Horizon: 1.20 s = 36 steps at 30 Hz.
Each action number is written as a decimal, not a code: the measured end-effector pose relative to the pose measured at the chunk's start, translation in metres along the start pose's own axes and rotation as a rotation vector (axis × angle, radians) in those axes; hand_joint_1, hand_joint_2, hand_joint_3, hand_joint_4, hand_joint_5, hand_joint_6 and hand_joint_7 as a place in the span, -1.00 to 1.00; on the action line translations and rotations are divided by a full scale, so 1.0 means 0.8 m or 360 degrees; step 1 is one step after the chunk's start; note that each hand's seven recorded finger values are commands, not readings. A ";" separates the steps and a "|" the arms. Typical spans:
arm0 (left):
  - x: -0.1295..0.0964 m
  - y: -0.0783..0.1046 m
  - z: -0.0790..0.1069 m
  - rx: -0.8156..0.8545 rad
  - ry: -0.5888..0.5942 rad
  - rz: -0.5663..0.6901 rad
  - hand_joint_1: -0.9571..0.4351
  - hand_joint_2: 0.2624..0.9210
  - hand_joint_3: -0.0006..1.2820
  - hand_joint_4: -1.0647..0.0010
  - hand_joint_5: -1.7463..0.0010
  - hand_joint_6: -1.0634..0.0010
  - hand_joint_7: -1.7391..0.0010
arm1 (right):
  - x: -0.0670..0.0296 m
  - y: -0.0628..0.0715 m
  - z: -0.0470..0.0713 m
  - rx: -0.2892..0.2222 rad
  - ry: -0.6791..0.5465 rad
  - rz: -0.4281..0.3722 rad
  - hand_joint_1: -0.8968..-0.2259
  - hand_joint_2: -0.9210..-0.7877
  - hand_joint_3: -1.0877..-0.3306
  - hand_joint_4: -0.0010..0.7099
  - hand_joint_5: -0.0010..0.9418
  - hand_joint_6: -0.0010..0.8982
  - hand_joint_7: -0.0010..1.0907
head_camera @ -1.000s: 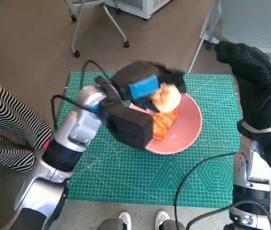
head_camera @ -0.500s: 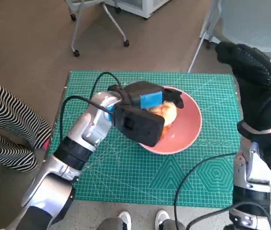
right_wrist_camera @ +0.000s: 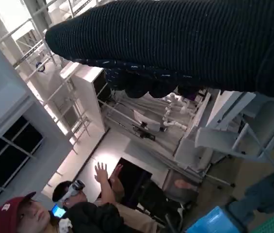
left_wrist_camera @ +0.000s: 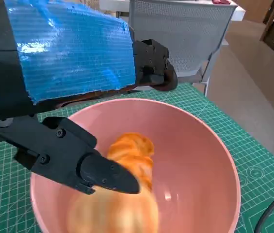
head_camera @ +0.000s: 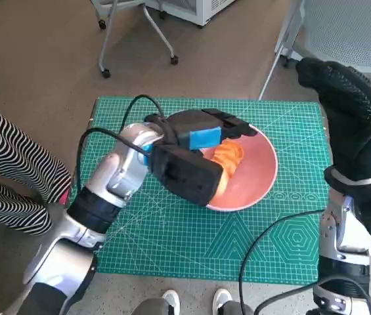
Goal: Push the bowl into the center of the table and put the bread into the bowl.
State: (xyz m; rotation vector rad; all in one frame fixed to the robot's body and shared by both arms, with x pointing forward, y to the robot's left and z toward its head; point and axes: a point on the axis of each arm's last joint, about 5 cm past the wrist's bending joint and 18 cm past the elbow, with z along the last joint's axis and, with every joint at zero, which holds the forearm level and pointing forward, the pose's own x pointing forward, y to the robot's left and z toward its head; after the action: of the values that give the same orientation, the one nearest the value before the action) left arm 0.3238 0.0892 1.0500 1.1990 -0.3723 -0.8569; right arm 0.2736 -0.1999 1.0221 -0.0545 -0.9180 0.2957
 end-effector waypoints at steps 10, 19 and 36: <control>-0.038 0.038 -0.017 -0.0392 -0.0211 0.0221 -0.98 1.00 -0.36 1.00 1.00 1.00 0.74 | 0.001 0.001 0.001 0.0008 0.0006 -0.0001 -0.29 -1.00 0.23 -0.65 -0.99 -1.00 0.12; -0.070 0.050 -0.037 -0.0761 -0.0632 0.0628 -0.98 1.00 -0.06 1.00 1.00 1.00 0.74 | 0.007 0.003 0.005 0.0015 -0.0010 0.0008 -0.25 -1.00 0.24 -0.64 -0.99 -1.00 0.12; -0.065 -0.007 -0.039 -0.1014 -0.1015 0.1253 -0.82 1.00 -0.22 1.00 1.00 1.00 0.79 | 0.032 0.011 0.012 -0.0044 -0.0091 0.0059 -0.25 -1.00 0.13 -0.64 -0.99 -1.00 0.08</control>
State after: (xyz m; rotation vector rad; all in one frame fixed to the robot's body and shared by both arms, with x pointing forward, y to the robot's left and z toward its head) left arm 0.3095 0.1478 1.0430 0.1105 -0.9290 -0.5596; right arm 0.2784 -0.1849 1.0461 -0.0892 -0.9786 0.3200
